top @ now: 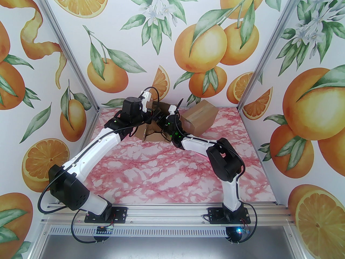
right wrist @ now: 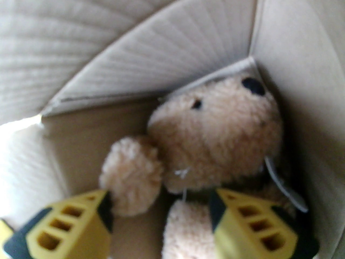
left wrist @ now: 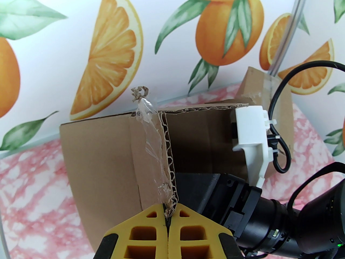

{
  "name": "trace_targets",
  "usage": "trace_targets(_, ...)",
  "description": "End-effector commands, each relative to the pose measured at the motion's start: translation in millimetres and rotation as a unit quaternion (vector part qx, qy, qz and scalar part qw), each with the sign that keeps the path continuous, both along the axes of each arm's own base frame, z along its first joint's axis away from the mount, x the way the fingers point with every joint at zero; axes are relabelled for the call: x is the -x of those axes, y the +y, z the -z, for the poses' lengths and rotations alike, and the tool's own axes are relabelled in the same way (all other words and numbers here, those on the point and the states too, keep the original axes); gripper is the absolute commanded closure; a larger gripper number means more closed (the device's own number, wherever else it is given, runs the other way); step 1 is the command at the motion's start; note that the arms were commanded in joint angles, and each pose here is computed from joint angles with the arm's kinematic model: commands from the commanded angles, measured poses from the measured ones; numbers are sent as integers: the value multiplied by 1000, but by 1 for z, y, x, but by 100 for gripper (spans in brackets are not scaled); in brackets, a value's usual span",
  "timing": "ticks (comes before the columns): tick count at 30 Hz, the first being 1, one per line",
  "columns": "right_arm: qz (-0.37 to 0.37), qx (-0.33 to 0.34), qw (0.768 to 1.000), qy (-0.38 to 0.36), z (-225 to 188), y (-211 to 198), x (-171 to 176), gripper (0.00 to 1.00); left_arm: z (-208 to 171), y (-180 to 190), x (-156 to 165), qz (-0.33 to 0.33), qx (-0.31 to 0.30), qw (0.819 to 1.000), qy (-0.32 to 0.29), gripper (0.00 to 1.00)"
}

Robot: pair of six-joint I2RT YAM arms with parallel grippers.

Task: Unpack the express box

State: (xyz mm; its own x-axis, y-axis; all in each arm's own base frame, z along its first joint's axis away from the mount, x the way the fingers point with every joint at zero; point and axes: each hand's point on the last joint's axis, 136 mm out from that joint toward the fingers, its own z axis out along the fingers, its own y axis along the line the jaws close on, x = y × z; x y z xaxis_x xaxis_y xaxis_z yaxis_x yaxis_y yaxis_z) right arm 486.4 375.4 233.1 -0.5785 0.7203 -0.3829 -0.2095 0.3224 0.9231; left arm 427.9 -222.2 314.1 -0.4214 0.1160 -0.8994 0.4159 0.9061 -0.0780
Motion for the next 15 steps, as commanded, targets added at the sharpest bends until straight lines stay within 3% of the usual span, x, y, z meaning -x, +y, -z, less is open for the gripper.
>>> trace_targets(1, 21, -35, 999, -13, -9, -7, -15, 40, 19, -37, 32, 105, 19, 992, 60, 100)
trace_targets(10, -3, -29, 999, 21, 12, 8, -21, 62, 15, -46, 34, 133, 36, 989, 62, 100)
trace_targets(15, -21, -15, 1000, -6, -2, 12, -17, 90, 10, -36, 29, 113, 35, 992, 53, 100)
